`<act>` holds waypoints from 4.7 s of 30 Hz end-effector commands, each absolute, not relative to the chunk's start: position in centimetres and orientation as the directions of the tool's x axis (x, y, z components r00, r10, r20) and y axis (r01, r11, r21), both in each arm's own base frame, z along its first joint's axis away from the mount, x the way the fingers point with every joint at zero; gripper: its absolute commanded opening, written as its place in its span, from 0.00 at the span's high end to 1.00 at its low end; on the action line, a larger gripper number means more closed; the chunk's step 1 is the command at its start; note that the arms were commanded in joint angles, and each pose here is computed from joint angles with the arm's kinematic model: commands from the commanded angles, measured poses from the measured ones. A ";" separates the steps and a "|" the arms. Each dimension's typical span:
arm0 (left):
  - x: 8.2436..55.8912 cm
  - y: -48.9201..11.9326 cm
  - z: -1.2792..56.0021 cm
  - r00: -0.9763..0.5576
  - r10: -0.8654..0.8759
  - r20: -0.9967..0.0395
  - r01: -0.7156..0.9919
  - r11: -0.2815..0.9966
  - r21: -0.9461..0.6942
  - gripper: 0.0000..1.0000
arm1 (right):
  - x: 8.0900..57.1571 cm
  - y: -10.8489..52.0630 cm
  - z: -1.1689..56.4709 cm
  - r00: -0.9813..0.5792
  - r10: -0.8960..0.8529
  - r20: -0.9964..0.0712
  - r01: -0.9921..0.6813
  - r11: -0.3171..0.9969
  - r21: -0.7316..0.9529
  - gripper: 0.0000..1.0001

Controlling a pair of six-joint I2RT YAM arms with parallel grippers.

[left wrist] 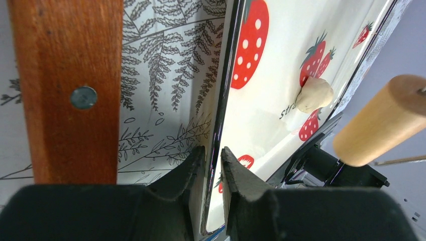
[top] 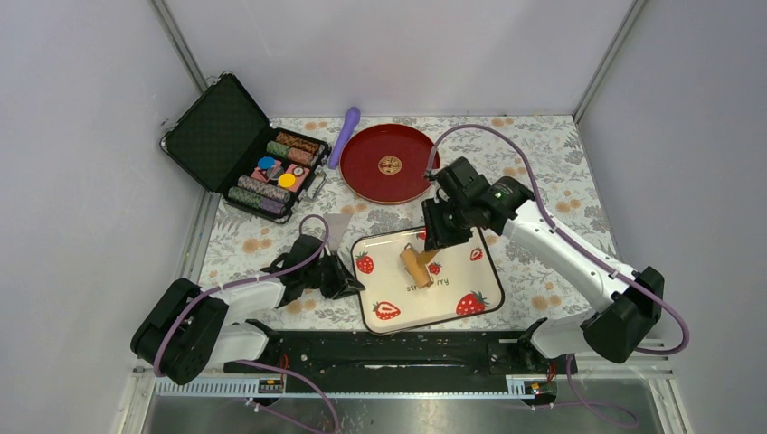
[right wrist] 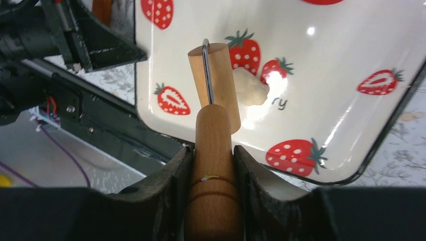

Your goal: Roll out the dumpling wrappers from the dough

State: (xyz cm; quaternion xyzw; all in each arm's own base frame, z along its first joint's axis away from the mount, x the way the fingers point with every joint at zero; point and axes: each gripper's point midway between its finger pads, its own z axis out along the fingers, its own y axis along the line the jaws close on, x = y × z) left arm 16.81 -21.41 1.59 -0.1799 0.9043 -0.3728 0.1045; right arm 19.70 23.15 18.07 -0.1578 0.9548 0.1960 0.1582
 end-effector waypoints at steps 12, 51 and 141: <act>14.6 -18.1 -2.4 -0.908 -0.416 -0.053 -0.323 0.774 -0.545 0.82 | 20.7 20.8 17.1 -0.923 -0.224 -0.311 -0.289 0.940 0.180 1.00; 14.4 -18.1 -2.7 -0.913 -0.406 -0.047 -0.321 0.783 -0.533 0.84 | 19.6 15.7 9.6 -0.944 -0.275 -0.179 -0.265 0.961 -0.079 1.00; 17.0 -14.0 -1.7 -0.901 -0.411 -0.141 -0.299 0.822 -0.485 1.00 | 21.2 21.1 9.9 -0.888 -0.396 -0.235 -0.426 0.900 0.091 1.00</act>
